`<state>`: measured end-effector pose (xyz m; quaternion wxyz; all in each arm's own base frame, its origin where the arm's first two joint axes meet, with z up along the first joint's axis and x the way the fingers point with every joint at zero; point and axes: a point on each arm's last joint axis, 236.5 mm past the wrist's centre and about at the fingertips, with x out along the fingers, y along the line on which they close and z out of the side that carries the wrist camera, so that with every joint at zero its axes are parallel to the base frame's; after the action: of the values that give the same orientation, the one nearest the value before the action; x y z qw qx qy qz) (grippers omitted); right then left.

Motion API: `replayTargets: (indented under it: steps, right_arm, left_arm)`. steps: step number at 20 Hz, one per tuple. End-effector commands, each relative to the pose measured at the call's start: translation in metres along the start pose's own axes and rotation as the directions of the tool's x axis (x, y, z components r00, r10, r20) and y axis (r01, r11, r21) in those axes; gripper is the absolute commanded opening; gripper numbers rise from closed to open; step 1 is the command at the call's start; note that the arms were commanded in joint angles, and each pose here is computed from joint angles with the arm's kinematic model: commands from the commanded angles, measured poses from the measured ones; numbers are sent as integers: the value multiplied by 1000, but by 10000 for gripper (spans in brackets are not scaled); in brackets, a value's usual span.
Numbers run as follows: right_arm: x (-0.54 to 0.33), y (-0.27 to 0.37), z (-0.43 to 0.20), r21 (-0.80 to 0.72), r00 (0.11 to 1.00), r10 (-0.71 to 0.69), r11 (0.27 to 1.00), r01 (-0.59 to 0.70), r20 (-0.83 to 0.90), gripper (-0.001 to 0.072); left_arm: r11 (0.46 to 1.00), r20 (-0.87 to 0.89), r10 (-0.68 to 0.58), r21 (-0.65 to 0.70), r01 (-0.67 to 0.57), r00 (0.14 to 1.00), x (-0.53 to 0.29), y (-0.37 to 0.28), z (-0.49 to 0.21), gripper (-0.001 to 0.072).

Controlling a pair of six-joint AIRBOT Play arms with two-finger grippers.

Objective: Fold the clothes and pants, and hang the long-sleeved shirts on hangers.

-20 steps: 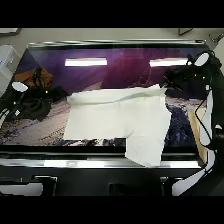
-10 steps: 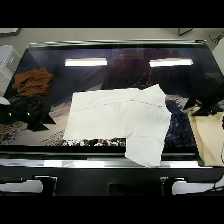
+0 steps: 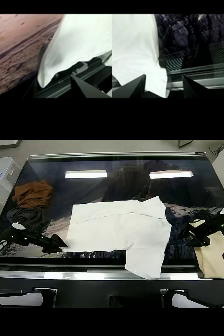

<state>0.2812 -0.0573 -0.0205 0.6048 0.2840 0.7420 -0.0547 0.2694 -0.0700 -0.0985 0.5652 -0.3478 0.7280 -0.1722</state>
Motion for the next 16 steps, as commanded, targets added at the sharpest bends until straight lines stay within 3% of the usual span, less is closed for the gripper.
replayTargets:
  steps: [1,2,4,6,10,13,14,15,16]
  right_arm:
    - [4,1,-4,0,1000,9,1000,-9,-11,530]
    - [10,-1,-9,0,1000,8,1000,-8,-26,530]
    - [34,-12,-22,13,997,-8,1000,9,-73,531]
    - [64,-16,-29,41,996,12,999,-9,-87,532]
    - [104,11,-29,67,984,170,984,-166,-51,531]
    - [124,26,-25,12,987,153,988,-152,-46,521]
    - [127,34,-22,-7,988,151,988,-152,-29,456]
    - [128,41,-18,-25,988,153,988,-153,-9,316]
    - [124,46,-14,-41,988,154,987,-154,6,100]
  left_arm:
    - [1000,8,18,-2,-18,1000,17,-10,3,376]
    - [1000,-8,22,10,-22,1000,20,-13,0,234]
    - [999,-16,26,20,-25,1000,23,-15,-2,24]
    - [1000,-10,23,15,-23,1000,21,-14,-1,26]
    - [999,18,21,28,-22,1000,12,-18,1,26]
    - [999,39,22,40,-24,999,7,-23,1,26]
    - [999,45,22,43,-24,999,5,-25,1,26]
    - [999,51,23,48,-26,998,4,-26,1,26]
    - [998,60,24,56,-27,998,1,-28,2,26]
